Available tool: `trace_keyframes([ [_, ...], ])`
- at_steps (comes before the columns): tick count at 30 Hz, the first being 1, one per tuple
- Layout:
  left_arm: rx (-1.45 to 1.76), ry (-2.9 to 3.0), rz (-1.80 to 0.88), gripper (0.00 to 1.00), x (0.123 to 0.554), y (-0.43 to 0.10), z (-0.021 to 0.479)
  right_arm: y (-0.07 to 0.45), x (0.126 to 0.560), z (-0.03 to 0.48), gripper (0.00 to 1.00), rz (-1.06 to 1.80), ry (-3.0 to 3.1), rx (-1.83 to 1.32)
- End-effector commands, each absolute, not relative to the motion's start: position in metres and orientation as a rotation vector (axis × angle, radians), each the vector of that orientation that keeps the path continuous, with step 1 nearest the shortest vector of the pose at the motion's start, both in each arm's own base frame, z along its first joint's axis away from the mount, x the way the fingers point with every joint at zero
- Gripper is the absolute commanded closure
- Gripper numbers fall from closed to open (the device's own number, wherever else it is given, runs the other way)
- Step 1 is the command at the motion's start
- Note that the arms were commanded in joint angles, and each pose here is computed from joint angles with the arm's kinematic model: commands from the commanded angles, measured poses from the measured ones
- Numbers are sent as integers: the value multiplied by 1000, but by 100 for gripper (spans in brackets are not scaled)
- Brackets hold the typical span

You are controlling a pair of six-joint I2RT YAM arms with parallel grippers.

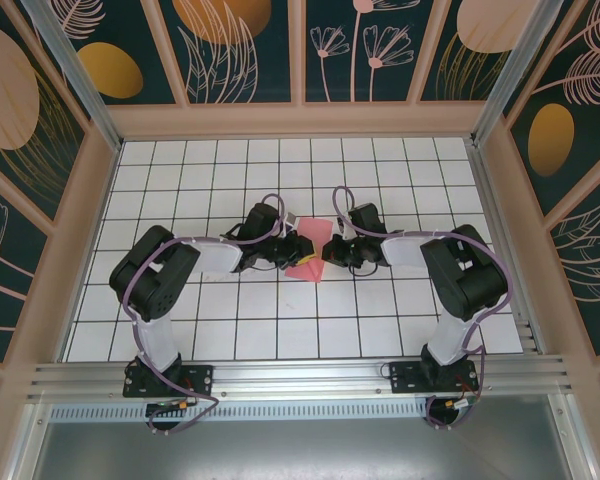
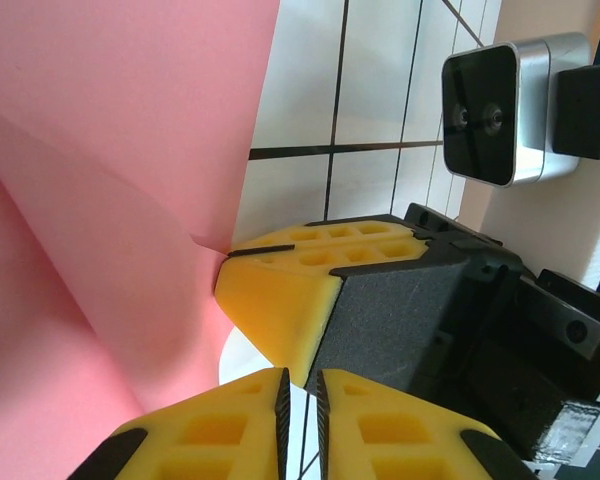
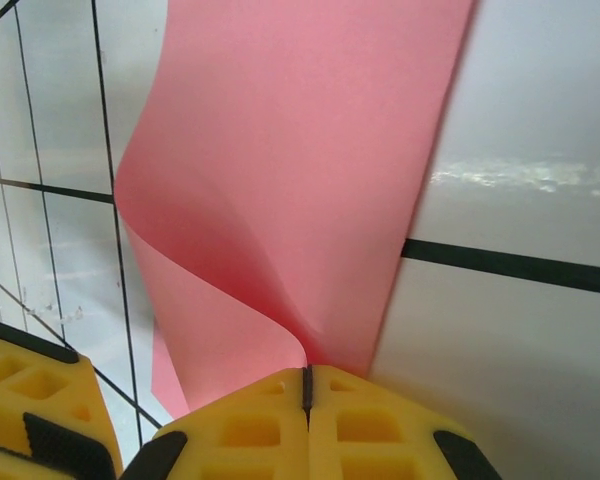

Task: Fold a paper plane with a square sheet of paper (pick it up from the middle)
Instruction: Fold the triangle a second time at the center of the table.

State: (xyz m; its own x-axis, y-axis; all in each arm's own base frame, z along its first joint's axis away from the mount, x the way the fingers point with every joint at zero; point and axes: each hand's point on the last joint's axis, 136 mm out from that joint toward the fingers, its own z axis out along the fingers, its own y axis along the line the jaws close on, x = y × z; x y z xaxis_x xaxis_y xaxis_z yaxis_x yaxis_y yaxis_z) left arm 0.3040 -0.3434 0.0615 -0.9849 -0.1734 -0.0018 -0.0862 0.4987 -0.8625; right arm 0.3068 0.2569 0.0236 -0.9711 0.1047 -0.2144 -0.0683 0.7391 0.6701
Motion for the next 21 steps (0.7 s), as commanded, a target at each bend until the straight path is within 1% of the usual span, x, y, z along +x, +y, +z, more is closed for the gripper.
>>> trace_keyframes([
  [1, -191, 2668, -1510, 81, 303, -349, 57, 253, 315, 25, 96, 1014, 2693, 15],
  [21, -172, 2717, -1452, 82, 303, -354, 45, 255, 324, 26, 95, 1040, 2681, 0],
])
